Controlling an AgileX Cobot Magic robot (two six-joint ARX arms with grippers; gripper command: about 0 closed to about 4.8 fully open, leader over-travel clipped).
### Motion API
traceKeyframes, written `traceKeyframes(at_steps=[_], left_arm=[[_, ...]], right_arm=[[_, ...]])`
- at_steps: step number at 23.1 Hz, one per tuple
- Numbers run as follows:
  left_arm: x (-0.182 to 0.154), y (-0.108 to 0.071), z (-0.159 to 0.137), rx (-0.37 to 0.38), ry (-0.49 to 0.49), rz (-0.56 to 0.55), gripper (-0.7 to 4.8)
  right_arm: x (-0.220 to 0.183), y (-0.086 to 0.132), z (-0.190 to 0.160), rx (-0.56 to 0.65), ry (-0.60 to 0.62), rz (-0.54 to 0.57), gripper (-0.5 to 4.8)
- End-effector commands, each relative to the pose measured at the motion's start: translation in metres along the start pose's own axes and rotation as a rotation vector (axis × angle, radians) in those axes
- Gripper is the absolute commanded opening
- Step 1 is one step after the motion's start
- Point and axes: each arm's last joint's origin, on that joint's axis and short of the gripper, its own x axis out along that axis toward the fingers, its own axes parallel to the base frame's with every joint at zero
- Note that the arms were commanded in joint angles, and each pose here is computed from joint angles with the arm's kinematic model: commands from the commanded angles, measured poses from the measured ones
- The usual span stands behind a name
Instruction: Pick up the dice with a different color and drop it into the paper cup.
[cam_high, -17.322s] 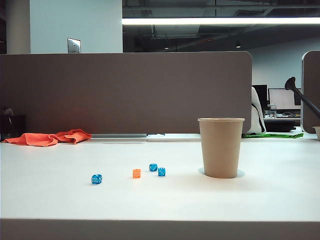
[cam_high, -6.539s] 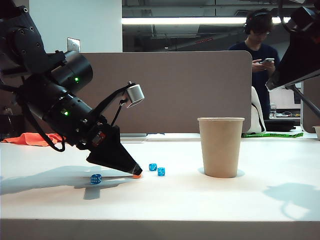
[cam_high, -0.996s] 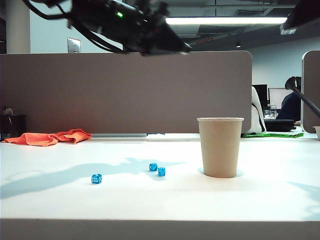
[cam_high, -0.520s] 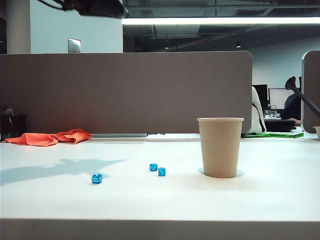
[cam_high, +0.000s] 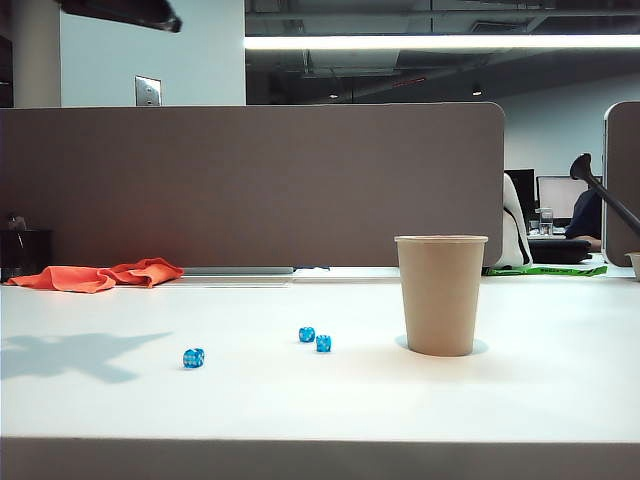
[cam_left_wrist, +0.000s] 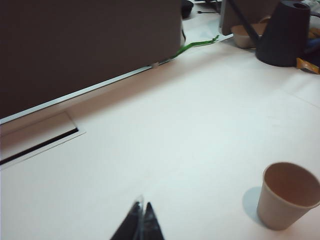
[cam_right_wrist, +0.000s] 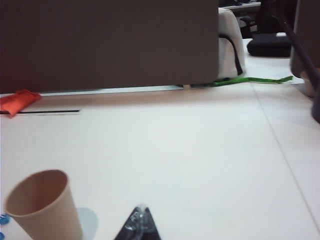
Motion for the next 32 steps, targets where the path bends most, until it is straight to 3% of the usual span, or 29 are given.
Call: traceKeyframes(at_steps=[1,7,21,28,29,32], left_arm=[[-0.013,-0.003,-0.005,-0.011,-0.029,0.062,-0.06],[-0.042,-0.010,-0.021,-0.044,-0.063,0.163,-0.06],[-0.079,-0.020,-0.049,-0.044,-0.124,0.308,-0.06],[-0.098,-0.030,-0.087,-0.052,-0.157,0.346,-0.06],[-0.100,-0.032,-0.098,-0.096,-0.169,0.339,-0.06],[-0.099,-0.038,-0.127,-0.106,-0.163,0.283,-0.06]], right_arm=[[0.003,0.001,0.001,-0.009,-0.082,0.038,-0.01],[0.014,-0.002,-0.021,-0.029,-0.172,0.006,-0.01],[0.017,-0.005,-0.033,-0.069,-0.161,-0.046,-0.01],[0.017,-0.005,-0.034,-0.067,-0.151,-0.042,-0.01],[0.017,-0.005,-0.034,-0.066,-0.150,-0.041,-0.01],[0.017,-0.005,-0.034,-0.066,-0.147,-0.035,-0.01]])
